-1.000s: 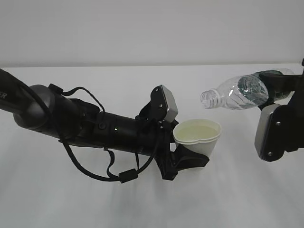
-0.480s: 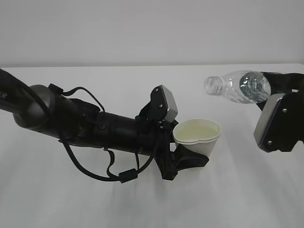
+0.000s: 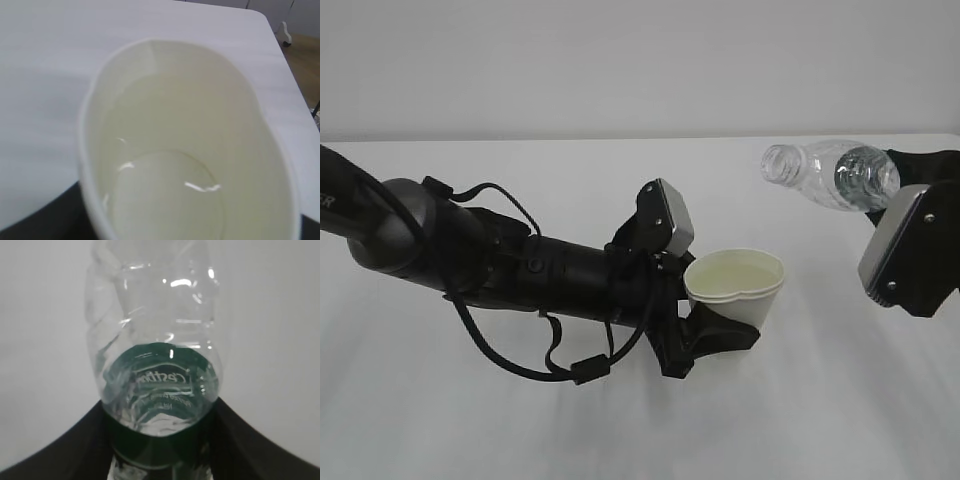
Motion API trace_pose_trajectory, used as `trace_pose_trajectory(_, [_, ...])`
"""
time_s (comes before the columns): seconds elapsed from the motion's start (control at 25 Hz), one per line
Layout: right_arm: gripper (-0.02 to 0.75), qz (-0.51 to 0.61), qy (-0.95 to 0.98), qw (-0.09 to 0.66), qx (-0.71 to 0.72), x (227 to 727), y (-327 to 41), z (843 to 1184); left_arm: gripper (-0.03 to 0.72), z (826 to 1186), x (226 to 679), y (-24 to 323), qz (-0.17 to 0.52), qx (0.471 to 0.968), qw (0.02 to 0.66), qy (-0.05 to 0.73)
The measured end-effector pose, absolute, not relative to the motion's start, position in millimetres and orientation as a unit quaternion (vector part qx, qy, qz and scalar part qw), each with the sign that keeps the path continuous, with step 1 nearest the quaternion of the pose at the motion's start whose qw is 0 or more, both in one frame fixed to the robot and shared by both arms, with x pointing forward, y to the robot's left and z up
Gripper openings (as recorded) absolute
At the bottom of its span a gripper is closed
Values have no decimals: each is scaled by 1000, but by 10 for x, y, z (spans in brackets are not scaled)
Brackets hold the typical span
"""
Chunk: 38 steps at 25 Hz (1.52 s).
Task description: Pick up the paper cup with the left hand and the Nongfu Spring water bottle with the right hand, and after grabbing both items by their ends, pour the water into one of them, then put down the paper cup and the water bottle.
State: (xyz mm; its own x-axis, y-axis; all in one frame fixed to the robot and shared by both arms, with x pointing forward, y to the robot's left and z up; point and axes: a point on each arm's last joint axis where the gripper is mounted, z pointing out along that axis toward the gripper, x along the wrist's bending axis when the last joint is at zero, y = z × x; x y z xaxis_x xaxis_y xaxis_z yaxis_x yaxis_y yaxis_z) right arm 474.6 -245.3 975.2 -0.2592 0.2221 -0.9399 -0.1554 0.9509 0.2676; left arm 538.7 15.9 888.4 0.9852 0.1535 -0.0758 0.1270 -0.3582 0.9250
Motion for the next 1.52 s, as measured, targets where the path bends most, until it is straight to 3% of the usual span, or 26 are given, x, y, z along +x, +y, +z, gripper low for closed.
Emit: trace_pose_trajectory(1.52, [399, 467, 640, 488, 367, 4805, -2420, 9783, 439, 8887, 5401, 160, 15, 822, 561, 95])
